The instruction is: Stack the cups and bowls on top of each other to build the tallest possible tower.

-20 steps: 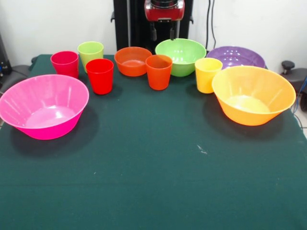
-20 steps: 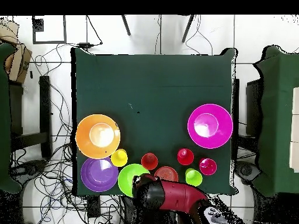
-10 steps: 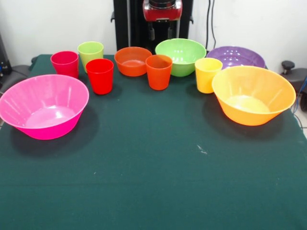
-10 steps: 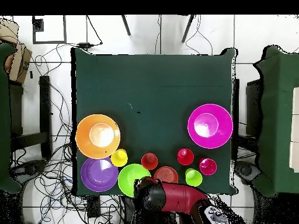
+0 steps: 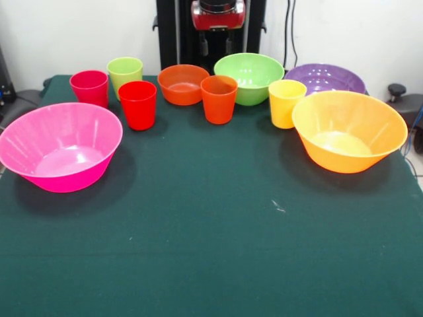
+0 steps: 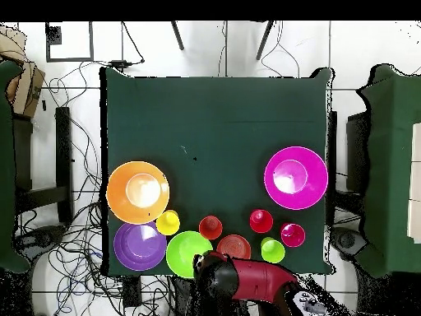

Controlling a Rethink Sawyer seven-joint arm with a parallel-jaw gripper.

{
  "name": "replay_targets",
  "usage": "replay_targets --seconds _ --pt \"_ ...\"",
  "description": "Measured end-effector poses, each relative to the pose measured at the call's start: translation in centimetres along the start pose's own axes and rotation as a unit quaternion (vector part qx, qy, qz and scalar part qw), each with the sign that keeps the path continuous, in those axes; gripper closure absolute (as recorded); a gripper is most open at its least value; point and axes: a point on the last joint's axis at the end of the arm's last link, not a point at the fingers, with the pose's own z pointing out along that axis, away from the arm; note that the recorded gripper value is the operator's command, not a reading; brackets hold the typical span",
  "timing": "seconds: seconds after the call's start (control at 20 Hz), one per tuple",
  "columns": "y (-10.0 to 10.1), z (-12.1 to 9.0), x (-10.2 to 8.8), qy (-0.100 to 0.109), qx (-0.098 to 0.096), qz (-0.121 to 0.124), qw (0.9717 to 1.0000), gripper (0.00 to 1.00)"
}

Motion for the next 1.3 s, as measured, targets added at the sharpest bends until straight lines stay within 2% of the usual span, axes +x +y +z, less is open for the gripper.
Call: replay_targets --seconds 0.7,1.3 --pt "-0.7 1.0 -0.4 0.0 0.001 -0.011 0.9999 0.0" --pt "0.2 3.4 -0.2 -0.008 -0.004 -0.017 0.9998 0.0"
